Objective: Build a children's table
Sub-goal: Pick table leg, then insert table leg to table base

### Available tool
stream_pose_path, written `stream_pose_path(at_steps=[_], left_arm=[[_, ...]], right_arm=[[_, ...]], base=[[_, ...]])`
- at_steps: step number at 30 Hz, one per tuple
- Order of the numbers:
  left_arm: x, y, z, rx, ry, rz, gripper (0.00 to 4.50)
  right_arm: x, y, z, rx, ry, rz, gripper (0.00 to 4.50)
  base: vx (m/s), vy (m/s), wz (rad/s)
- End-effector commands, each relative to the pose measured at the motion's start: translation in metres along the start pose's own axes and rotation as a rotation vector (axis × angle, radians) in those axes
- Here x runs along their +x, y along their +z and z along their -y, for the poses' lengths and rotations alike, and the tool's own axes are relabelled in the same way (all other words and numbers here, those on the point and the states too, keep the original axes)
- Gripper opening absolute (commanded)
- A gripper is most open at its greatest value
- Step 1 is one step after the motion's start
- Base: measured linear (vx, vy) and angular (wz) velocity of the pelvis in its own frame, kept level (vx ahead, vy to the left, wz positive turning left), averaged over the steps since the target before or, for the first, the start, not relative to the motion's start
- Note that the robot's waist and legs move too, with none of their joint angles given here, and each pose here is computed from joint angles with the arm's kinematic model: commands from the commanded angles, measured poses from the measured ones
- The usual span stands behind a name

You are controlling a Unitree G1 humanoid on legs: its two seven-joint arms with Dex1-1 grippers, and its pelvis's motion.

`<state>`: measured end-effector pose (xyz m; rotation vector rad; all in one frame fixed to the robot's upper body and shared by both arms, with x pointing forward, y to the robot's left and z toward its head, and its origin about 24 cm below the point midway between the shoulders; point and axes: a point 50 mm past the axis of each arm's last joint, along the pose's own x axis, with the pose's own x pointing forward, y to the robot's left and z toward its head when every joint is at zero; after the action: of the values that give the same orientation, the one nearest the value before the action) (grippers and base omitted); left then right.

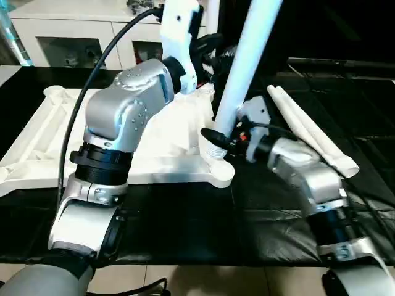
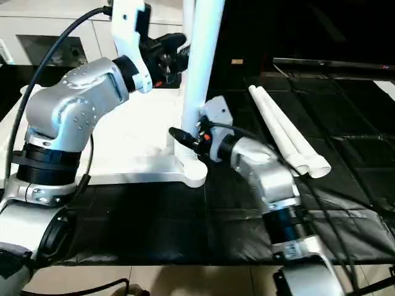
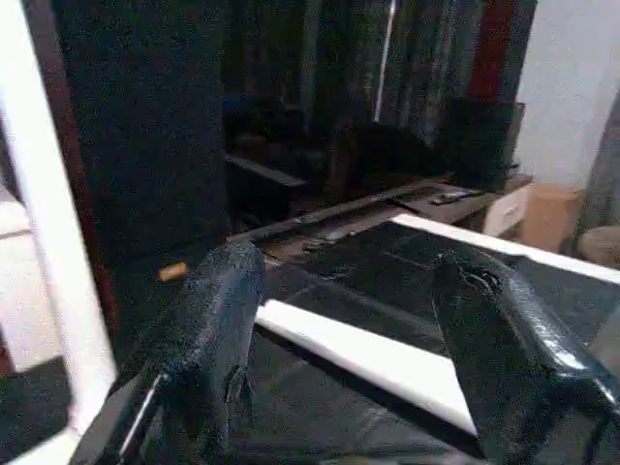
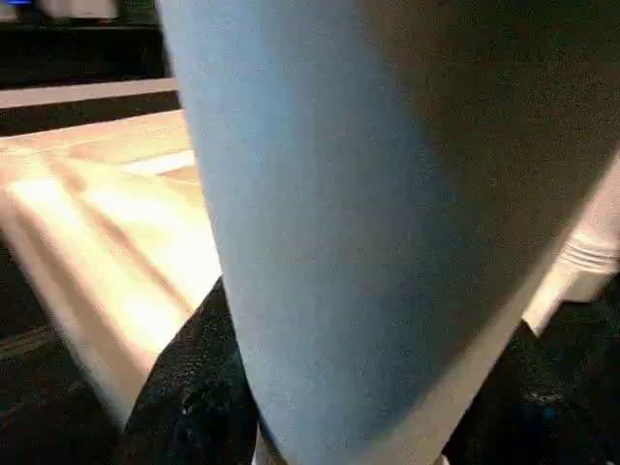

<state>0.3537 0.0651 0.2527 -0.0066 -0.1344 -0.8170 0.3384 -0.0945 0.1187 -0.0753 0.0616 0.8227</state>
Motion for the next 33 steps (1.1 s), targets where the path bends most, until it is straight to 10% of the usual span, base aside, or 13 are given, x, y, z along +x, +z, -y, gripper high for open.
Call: stream_pose_path(at_steps=[1,10,16,33], left_arm=[[0.002,-0.011,0.004,0.058,-0.062,-0.036,3.18],[-0.032,-0.072,-0.049,0.187,-0.085,-0.282,3.18],[-0.062,-0.121,-0.051,0.221,-0.358,-0.530,3.18],[-0.086,-0.156,-0.058,0.216,-0.613,-0.798,2.04]], right_arm=[[-0.004,0.000,0.016,0.018,-0.113,-0.001,1.93],[-0.034,-0.008,0.039,0.154,-0.221,0.102,1.93],[-0.050,-0.024,0.033,0.185,-0.127,0.057,1.93],[-0.066,-0.039,0.019,0.221,-0.058,-0.026,1.93]], base=[[0.000,0.000,0.00],[0.000,0.000,0.00],[0.000,0.000,0.00],[0.000,0.000,0.00]])
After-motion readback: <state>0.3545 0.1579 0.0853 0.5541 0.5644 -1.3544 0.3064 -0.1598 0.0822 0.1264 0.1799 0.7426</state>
